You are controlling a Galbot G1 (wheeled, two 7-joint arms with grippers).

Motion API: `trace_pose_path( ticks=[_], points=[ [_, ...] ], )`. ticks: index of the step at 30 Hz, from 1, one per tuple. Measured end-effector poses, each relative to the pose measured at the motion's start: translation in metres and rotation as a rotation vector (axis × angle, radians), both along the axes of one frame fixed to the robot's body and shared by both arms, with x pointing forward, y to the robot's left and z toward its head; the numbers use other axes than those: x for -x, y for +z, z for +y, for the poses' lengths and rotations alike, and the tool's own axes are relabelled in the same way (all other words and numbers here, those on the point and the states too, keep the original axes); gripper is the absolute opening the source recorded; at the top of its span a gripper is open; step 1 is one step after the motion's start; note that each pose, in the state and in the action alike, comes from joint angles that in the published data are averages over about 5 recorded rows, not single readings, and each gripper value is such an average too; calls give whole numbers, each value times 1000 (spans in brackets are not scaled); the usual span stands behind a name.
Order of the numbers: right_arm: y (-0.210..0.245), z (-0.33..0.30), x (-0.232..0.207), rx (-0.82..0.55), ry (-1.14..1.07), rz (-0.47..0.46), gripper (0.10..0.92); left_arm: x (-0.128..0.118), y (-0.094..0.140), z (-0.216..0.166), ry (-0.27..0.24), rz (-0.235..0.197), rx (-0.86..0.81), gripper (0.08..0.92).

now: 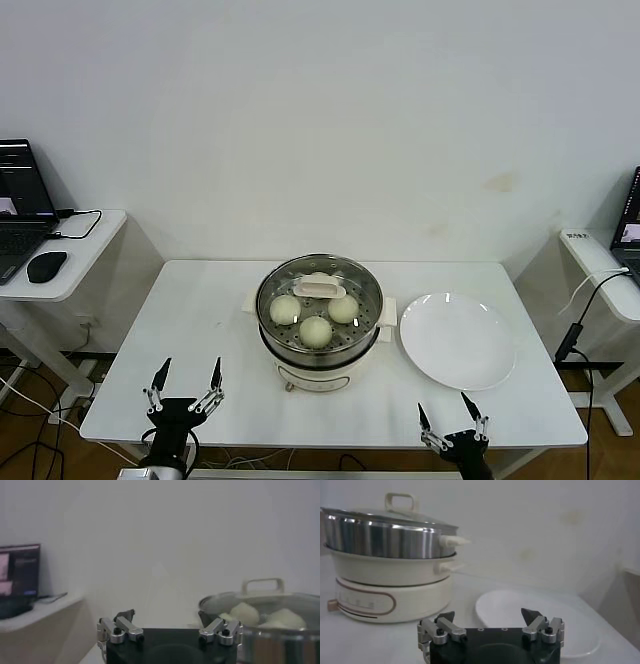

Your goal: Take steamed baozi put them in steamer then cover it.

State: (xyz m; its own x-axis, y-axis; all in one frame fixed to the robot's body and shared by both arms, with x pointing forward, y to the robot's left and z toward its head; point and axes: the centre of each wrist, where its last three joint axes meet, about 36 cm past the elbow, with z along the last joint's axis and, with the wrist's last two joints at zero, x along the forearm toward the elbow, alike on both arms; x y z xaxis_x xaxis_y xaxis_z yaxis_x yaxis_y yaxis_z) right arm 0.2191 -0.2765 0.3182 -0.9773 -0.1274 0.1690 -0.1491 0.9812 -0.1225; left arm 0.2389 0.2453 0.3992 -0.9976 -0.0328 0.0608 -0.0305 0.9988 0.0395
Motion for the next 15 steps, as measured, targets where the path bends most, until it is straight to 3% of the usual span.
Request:
trace_pose_path(
  ticks=[15],
  points=[
    [3,2,0,-19,5,-4,823,6,-16,12,5,55,4,823]
  ],
)
